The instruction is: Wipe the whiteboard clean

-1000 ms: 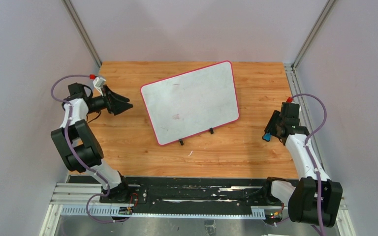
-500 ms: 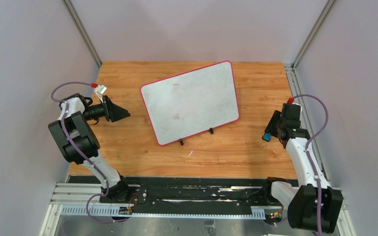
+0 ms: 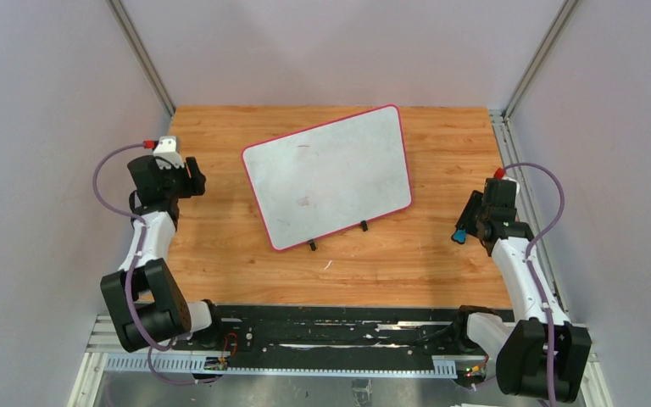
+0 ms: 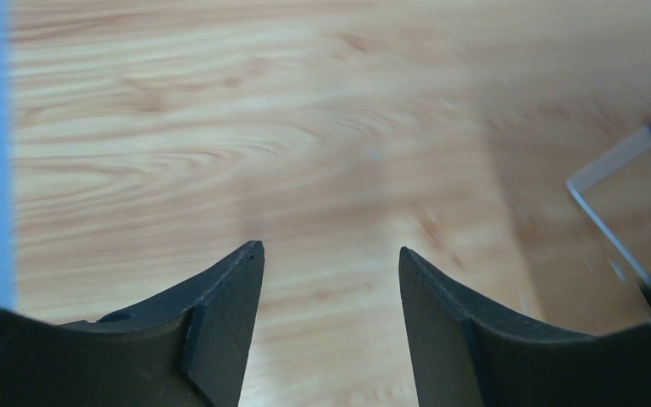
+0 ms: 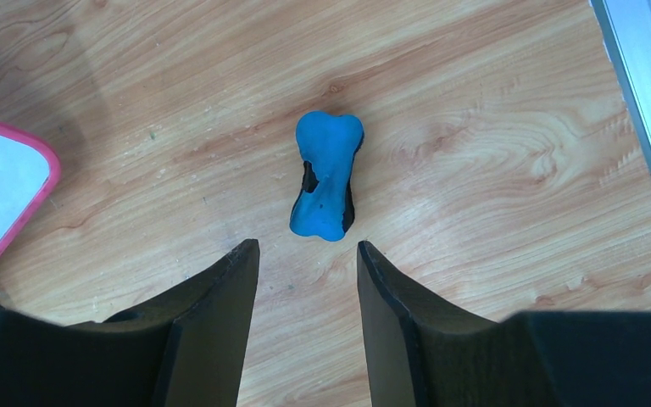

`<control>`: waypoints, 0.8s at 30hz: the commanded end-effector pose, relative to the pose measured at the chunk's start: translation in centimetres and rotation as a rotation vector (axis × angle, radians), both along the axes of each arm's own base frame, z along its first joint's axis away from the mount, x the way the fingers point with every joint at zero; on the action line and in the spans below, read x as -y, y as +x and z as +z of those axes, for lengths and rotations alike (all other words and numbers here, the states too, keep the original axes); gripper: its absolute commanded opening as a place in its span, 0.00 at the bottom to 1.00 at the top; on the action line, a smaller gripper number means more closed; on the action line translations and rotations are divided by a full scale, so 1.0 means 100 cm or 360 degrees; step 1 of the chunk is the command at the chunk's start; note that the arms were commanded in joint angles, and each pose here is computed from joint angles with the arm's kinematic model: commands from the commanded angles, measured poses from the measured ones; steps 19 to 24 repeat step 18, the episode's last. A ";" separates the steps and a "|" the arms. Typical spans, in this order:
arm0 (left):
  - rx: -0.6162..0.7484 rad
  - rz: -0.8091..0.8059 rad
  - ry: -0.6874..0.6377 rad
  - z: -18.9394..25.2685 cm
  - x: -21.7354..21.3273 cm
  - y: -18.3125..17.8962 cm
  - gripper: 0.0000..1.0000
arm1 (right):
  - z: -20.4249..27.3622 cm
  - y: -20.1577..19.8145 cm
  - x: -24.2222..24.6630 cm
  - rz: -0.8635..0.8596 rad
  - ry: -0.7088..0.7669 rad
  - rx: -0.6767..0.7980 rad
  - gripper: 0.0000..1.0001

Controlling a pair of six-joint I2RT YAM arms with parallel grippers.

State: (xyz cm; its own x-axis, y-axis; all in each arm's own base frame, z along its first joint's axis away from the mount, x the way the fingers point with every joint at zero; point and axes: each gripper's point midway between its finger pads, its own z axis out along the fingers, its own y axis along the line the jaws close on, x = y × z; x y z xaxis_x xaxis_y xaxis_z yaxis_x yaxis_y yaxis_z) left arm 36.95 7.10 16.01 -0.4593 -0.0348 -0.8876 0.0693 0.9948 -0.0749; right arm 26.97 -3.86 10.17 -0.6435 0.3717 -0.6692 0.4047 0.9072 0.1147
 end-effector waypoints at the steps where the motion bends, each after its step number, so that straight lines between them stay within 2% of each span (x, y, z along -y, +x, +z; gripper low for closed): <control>1: 0.0379 0.0508 0.0008 0.007 -0.033 0.022 0.65 | 0.004 -0.002 0.002 -0.0006 -0.0050 0.0023 0.48; 4: 0.0556 0.0491 0.0082 0.005 -0.020 0.012 0.66 | 0.002 -0.002 0.003 -0.0023 -0.0050 0.0033 0.48; 7: 0.0593 0.0487 0.0068 0.004 -0.016 0.006 0.66 | -0.002 -0.001 0.001 -0.0017 -0.0040 0.0011 0.47; 13: 0.0597 0.0416 -0.0002 0.003 -0.005 0.006 0.66 | -0.008 0.001 -0.001 -0.0006 -0.0056 0.0007 0.43; 24: 0.0600 0.0382 -0.0002 0.003 -0.001 0.005 0.67 | -0.008 0.001 -0.003 0.0002 -0.0058 0.0067 0.44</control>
